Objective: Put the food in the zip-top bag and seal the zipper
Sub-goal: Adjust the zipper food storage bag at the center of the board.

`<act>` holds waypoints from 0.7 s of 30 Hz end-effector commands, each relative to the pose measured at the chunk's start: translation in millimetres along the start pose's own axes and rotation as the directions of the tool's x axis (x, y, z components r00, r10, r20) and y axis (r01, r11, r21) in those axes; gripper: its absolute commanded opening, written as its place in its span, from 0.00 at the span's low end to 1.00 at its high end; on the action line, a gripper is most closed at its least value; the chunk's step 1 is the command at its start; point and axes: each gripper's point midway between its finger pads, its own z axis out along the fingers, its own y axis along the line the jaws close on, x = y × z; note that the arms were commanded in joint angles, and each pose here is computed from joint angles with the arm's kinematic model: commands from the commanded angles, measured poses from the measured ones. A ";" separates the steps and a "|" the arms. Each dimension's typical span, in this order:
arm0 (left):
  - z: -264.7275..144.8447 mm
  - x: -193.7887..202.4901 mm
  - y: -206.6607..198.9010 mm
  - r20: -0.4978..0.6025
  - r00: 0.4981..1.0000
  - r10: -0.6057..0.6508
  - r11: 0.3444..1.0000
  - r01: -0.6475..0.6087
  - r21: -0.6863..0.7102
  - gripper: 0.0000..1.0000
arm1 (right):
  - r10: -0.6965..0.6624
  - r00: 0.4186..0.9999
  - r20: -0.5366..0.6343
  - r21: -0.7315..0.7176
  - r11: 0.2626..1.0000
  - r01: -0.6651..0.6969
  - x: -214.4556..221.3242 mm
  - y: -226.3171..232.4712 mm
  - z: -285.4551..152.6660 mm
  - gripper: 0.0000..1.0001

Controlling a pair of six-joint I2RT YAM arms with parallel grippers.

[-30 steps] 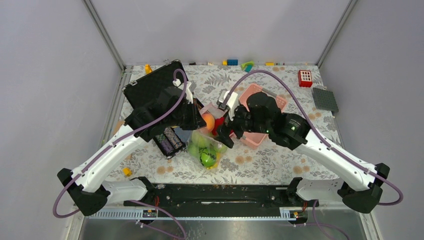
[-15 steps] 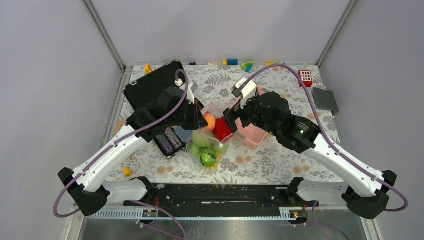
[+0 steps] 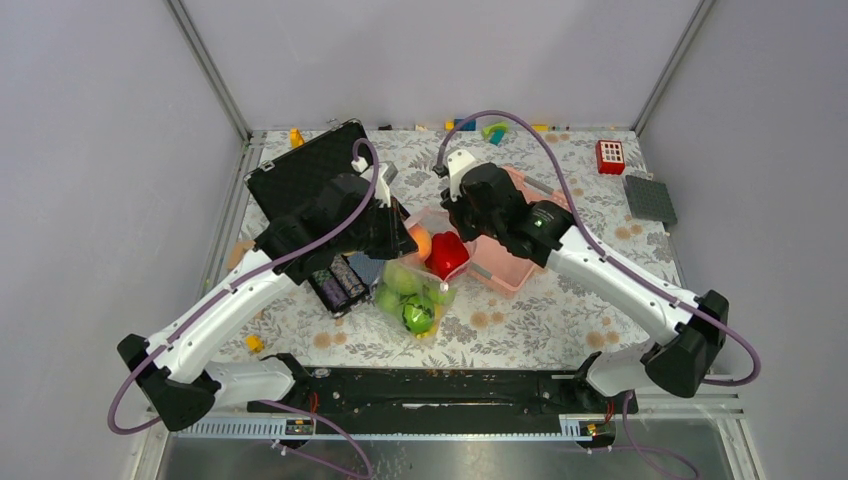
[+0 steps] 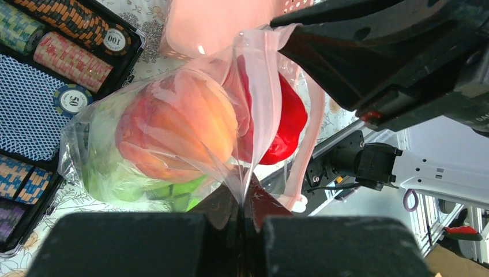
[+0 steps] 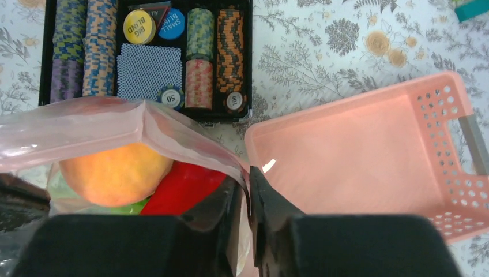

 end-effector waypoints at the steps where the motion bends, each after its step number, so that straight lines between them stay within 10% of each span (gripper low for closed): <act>1: 5.0 -24.1 -20.7 0.075 0.997 0.035 0.996 -0.040 0.079 0.00 | 0.078 0.997 0.022 0.015 0.997 -0.079 -9.4 -7.7 -32.0 0.09; 14: 63.0 -61.8 -67.5 0.022 0.978 0.209 0.956 -0.209 0.206 0.02 | 0.382 0.924 -0.007 0.097 0.920 -0.380 40.4 -23.1 -123.1 0.00; 18: 55.7 -69.3 -82.5 0.046 0.966 0.254 0.930 -0.257 0.261 0.18 | 0.458 0.888 0.031 0.098 0.883 -0.459 40.5 -24.1 -129.8 0.00; 21: 44.4 -64.5 -80.0 0.058 0.960 0.274 0.923 -0.280 0.264 0.48 | 0.505 0.861 0.063 0.129 0.851 -0.508 37.9 -28.7 -124.6 0.00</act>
